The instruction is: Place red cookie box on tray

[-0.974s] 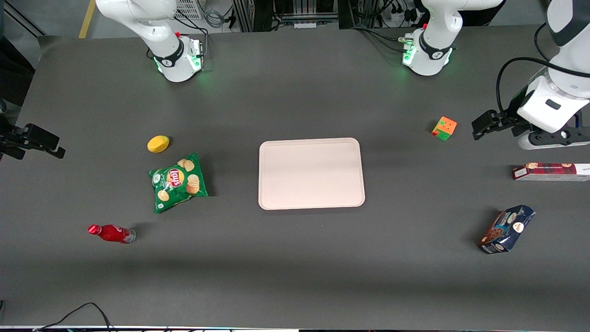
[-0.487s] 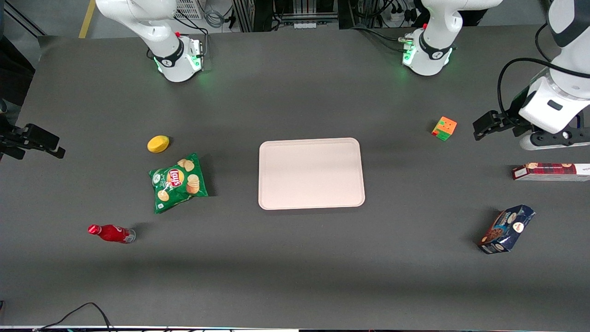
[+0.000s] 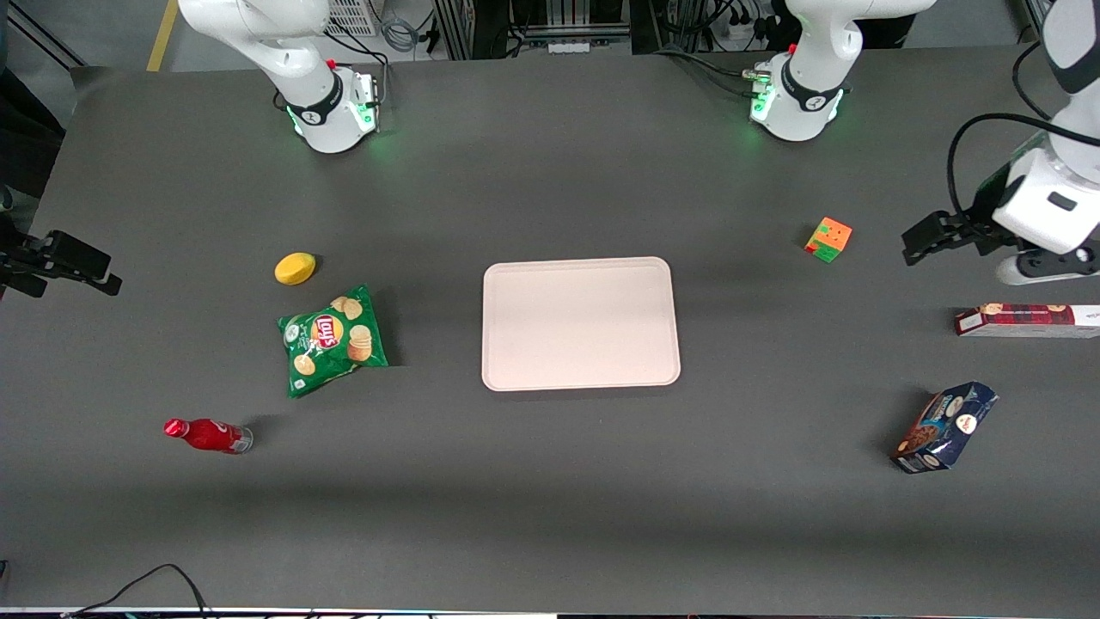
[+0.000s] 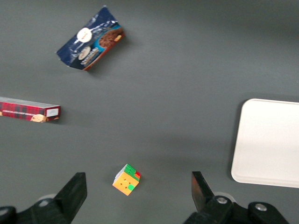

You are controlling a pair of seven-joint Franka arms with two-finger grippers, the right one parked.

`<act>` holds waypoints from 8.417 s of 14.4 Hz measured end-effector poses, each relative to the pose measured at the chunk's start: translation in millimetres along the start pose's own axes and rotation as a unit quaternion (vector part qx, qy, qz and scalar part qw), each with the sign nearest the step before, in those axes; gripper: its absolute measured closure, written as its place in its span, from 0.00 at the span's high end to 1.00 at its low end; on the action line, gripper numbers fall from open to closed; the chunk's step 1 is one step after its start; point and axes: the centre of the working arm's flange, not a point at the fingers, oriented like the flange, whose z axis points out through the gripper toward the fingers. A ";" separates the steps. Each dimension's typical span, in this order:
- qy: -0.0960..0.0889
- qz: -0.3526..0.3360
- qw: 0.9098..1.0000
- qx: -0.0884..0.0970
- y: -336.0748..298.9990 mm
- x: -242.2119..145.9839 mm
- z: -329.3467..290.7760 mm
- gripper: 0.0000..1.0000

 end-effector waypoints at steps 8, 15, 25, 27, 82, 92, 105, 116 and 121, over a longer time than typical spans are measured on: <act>-0.014 -0.003 1.000 0.024 -52.6 15.0 17.6 1.00; -0.038 0.032 0.998 0.033 -177.9 22.5 40.0 1.00; -0.033 0.312 0.949 0.029 -341.8 25.4 93.8 1.00; -0.032 0.409 0.911 0.041 -355.2 32.5 110.0 1.00; 0.012 0.746 0.666 -0.004 -410.6 29.8 337.1 0.26; 0.046 0.708 0.704 0.036 -395.6 77.2 168.3 0.26; 0.020 0.595 0.803 -0.008 -303.6 97.8 53.7 0.26; -0.006 0.444 0.895 -0.034 -155.6 108.7 37.4 0.26; -0.015 0.342 0.938 -0.052 -50.0 102.3 35.1 0.26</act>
